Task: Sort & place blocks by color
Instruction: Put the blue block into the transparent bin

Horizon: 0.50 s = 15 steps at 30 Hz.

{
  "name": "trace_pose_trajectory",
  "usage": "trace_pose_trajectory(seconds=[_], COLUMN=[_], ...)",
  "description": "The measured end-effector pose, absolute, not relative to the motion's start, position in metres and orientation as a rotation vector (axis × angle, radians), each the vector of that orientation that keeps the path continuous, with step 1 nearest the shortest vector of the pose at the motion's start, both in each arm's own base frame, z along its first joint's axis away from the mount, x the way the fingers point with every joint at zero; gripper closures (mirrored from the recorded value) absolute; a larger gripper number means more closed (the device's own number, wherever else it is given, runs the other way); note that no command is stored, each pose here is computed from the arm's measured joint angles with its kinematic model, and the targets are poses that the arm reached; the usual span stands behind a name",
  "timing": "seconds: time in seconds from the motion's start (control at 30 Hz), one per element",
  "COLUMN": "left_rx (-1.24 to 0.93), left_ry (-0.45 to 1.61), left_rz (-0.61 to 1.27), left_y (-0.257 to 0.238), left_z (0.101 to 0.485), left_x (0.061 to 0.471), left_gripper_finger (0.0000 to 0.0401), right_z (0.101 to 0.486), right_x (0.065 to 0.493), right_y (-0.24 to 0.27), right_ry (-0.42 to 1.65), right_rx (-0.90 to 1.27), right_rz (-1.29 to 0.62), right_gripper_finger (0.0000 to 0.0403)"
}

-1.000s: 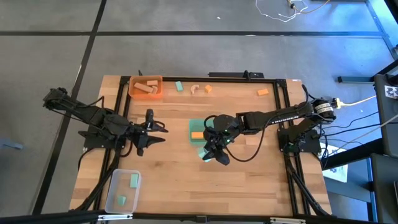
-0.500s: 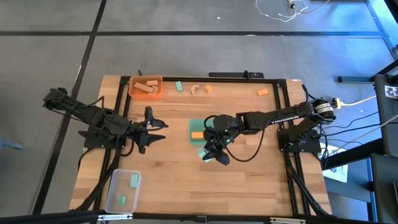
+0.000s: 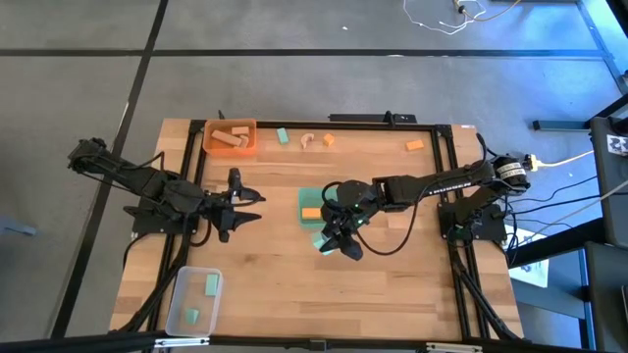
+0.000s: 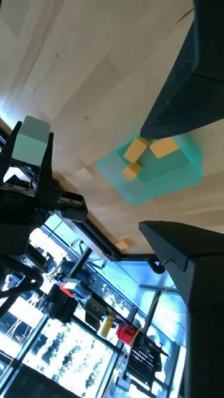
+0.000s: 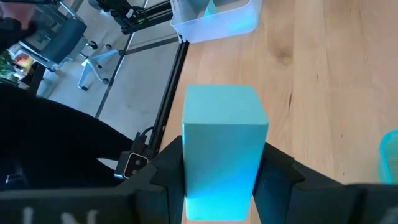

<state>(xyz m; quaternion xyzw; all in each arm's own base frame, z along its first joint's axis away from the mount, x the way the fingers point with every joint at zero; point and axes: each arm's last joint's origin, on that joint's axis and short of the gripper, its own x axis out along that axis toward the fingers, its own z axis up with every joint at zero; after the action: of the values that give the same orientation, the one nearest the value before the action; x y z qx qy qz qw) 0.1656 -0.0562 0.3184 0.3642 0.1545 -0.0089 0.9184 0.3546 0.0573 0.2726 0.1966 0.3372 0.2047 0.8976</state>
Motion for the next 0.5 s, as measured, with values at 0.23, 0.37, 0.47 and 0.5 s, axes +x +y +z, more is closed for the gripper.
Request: trace_pose_trajectory(seconds=[0.23,0.37,0.47,0.5], left_rx=[0.747,0.747,0.74,0.736], left_ry=[0.314,0.311,0.295,0.288], left_rz=[-0.017,-0.018,-0.012,-0.009], left_y=[-0.0563,-0.0564,-0.0566,-0.0566], left_z=[0.3188,0.319,0.3206,0.3214], left_x=[0.1657,0.1658,0.1663,0.1665], left_gripper_finger=[0.0184,0.0182,0.0182,0.0183], right_z=[0.2726,0.2726,0.2725,0.2725], right_x=[0.3546,0.3546,0.3546,0.3546], right_y=[0.0573,0.0572,0.0571,0.0571], right_ry=[0.698,0.698,0.698,0.698], right_rx=[0.403,0.404,0.405,0.405], right_rz=[0.424,0.424,0.416,0.415], right_gripper_finger=[0.0269,0.0269,0.0269,0.0269])
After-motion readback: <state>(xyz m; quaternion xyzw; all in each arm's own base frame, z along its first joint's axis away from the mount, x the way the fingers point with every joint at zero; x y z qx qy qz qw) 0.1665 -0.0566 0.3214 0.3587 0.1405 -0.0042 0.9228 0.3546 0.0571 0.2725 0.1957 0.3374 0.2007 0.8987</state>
